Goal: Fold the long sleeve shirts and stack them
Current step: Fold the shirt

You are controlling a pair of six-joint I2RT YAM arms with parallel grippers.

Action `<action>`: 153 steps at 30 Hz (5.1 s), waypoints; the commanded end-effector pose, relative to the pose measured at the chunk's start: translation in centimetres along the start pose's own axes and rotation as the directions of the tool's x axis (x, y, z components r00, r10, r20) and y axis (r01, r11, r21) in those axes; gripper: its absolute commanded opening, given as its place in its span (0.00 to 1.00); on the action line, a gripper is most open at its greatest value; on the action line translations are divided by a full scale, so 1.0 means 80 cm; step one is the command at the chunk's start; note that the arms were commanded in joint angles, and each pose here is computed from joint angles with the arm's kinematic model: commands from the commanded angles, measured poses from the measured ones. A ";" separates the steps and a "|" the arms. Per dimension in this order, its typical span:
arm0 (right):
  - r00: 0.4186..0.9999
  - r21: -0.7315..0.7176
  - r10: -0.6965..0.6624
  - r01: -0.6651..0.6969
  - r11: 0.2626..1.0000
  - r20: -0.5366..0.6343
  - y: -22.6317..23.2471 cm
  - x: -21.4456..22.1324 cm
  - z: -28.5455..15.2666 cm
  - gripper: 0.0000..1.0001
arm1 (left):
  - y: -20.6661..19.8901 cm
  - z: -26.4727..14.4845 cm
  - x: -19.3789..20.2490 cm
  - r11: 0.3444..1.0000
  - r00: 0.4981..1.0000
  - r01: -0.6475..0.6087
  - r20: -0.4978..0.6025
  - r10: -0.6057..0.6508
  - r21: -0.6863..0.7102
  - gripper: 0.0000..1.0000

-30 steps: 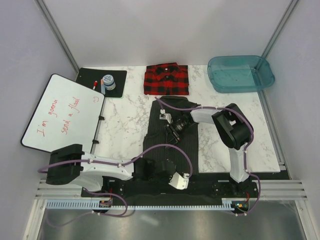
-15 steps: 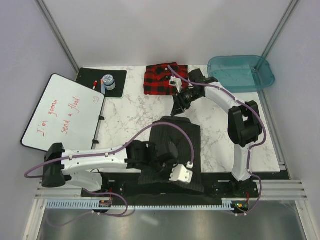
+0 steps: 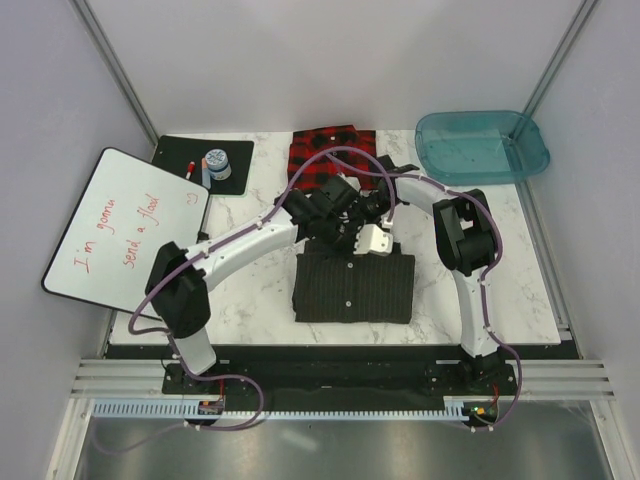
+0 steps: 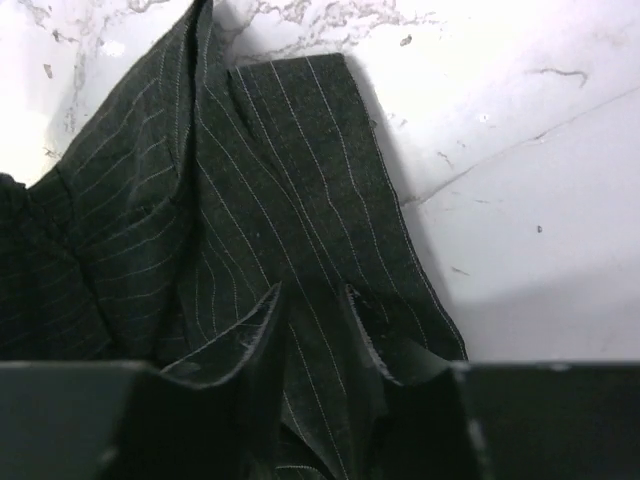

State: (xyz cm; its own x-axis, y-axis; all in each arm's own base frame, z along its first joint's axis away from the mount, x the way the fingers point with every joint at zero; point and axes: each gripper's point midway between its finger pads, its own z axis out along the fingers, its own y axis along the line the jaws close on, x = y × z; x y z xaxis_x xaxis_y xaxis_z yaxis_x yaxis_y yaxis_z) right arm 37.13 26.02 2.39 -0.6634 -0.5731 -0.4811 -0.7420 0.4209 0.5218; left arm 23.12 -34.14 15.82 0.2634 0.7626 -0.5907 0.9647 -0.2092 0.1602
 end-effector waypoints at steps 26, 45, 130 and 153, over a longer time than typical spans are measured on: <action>0.999 -0.106 -0.015 0.010 0.994 -0.044 0.022 0.034 0.012 0.20 | 0.131 0.064 0.089 0.949 0.987 -0.158 -0.016 0.159 -0.272 0.02; 0.992 0.096 -0.066 0.056 0.994 0.106 -0.007 -0.056 -0.085 0.47 | 0.177 0.018 0.093 0.885 0.985 -0.166 -0.025 0.172 -0.434 0.24; 0.629 -0.222 0.748 -0.714 0.664 0.214 0.002 0.153 -0.107 0.05 | 0.083 0.135 -0.034 0.608 0.647 0.750 0.100 -0.756 -0.262 0.47; 0.521 -0.230 0.794 -0.769 0.596 0.313 0.003 0.156 -0.114 0.15 | 0.104 0.134 -0.020 0.417 0.497 0.848 0.219 -0.840 -0.328 0.49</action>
State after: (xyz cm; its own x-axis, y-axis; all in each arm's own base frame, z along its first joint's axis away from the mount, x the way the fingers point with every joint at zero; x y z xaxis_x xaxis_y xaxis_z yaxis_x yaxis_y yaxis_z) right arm 28.22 14.89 2.12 -0.9832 0.1806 0.0273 0.1115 0.4757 0.8725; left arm 29.50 -41.87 6.14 -0.7170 0.4776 -0.5077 0.6322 0.7523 -0.1851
